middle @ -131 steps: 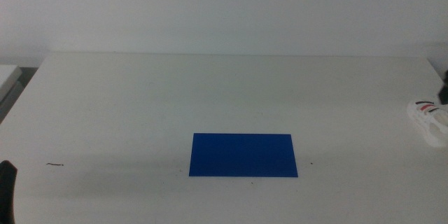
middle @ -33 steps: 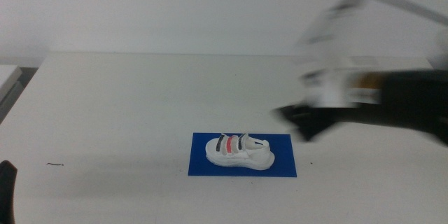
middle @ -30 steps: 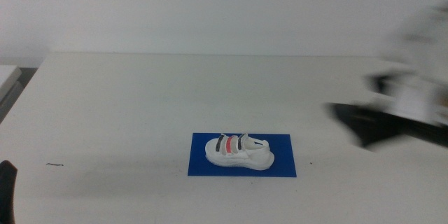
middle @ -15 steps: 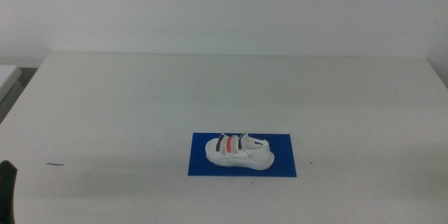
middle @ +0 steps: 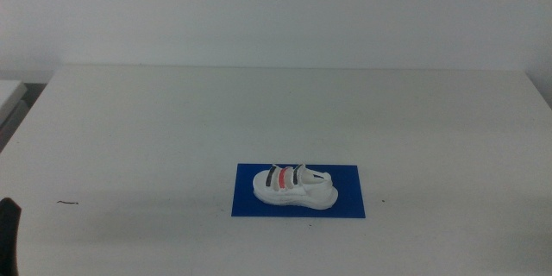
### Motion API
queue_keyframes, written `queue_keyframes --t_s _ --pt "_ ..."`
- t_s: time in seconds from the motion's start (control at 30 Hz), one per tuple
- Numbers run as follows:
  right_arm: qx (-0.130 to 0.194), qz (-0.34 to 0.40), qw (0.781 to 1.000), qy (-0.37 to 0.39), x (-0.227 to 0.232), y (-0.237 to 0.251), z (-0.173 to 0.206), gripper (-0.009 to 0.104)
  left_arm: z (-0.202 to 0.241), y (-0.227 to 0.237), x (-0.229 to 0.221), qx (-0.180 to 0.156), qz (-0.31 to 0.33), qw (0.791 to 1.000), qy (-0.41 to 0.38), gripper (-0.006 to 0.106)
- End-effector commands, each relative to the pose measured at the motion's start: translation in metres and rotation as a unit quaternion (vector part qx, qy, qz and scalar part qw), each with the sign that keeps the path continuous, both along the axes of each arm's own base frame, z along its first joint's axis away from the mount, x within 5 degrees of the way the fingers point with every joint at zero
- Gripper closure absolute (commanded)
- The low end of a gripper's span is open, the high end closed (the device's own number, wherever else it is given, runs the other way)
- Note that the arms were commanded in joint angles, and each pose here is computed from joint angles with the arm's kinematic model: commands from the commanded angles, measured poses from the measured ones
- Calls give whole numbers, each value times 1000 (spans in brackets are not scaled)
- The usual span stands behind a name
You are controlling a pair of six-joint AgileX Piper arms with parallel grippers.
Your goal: Use one arm to grab the shoe from the table and place it on the mat.
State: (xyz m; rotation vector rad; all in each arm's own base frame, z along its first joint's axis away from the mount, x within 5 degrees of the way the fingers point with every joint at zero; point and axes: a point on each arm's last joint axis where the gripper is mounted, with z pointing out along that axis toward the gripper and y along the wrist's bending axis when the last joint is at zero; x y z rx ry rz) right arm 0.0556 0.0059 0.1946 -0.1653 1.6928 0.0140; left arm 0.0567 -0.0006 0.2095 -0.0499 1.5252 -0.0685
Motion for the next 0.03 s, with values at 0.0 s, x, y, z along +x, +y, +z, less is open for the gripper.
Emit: queue_keyframes --t_s 0.0 --pt "-1 -4 1000 -3 0 -1 -1 7 1 0 0 -1 0 1000 -8 7"
